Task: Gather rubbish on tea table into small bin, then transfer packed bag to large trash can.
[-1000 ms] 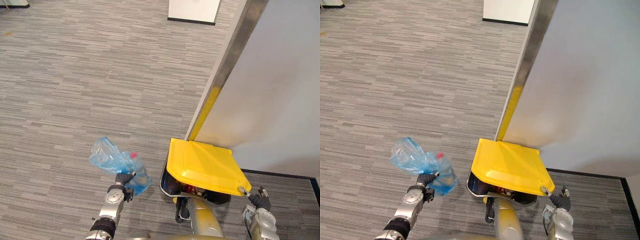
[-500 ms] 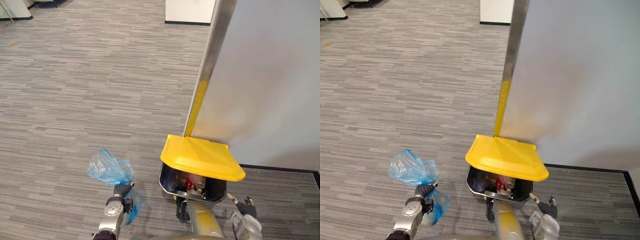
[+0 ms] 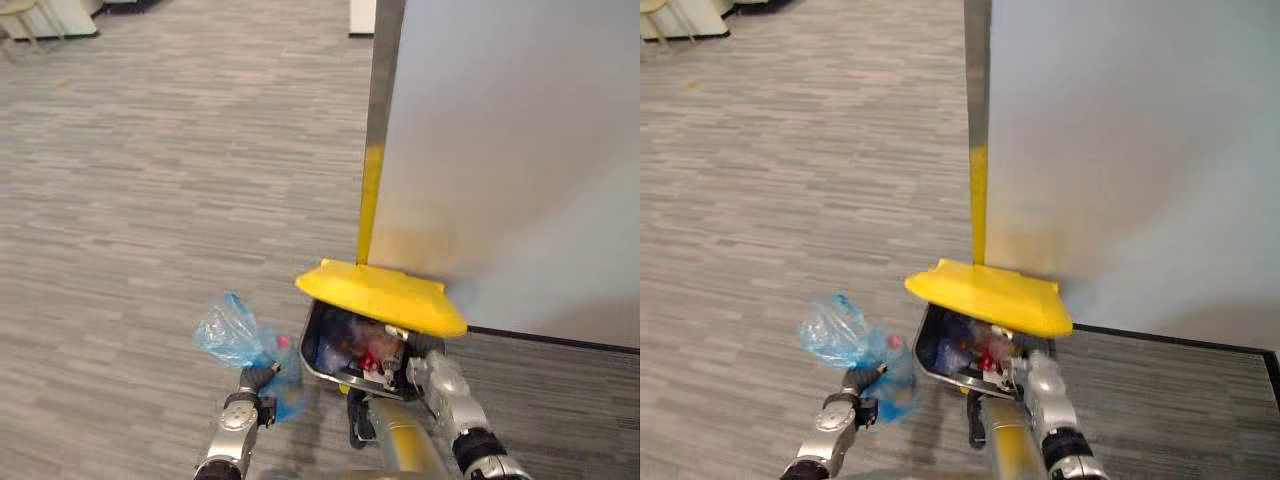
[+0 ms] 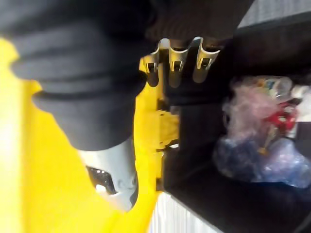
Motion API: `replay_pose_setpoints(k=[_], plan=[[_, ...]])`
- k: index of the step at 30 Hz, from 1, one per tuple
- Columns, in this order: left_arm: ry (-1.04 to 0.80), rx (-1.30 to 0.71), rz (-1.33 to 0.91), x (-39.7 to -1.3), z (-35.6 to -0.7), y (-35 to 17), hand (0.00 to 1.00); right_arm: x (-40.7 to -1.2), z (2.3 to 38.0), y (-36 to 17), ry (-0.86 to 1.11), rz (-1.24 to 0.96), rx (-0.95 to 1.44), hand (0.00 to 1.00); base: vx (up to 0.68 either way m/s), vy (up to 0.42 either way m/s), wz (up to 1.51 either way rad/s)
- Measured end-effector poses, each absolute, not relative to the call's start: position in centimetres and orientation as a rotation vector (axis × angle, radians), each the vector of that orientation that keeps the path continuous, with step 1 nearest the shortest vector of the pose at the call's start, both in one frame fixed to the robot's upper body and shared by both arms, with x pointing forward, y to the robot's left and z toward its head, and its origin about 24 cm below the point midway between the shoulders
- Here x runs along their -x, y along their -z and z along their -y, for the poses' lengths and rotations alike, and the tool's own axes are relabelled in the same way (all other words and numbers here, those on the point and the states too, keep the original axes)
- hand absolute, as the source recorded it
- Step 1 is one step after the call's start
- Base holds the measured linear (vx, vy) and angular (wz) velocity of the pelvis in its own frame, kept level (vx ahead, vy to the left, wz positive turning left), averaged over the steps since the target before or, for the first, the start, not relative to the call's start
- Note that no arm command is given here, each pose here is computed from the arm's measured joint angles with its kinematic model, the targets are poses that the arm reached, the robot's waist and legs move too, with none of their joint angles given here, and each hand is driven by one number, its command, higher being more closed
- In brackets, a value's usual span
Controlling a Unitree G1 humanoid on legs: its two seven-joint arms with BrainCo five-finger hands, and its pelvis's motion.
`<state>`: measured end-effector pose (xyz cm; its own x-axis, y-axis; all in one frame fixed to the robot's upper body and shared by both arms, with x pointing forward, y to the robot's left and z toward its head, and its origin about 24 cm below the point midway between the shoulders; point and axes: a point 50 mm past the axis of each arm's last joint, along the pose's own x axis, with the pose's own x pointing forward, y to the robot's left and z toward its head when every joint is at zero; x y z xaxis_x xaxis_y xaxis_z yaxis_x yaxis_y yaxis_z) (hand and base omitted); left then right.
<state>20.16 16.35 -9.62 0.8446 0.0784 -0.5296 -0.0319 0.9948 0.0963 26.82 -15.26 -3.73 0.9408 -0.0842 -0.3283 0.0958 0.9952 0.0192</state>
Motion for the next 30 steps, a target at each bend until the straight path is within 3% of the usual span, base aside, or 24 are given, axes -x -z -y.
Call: replay_pose_setpoints(k=[4,10,17,30], plan=[[-0.048,-0.102,-0.462,-21.7,-16.6,8.0,1.0,-29.7,16.6,0.9,0.084,-0.24,0.051,0.0,-0.19,-0.135,0.33],[-0.084,-0.124,-0.508,-20.1,-18.2,8.8,1.0,-34.7,18.3,-5.6,0.093,-0.06,0.147,0.0,-0.03,-0.141,0.09],[-0.045,-0.184,-0.467,-21.4,-18.7,7.9,1.0,-35.0,21.7,-6.6,0.153,-0.06,0.237,0.0,-0.02,-0.007,0.27],[0.002,-0.227,-0.265,-25.3,-19.2,3.4,1.0,-36.5,24.0,-9.6,0.206,-0.017,0.292,0.0,0.0,0.032,0.24]])
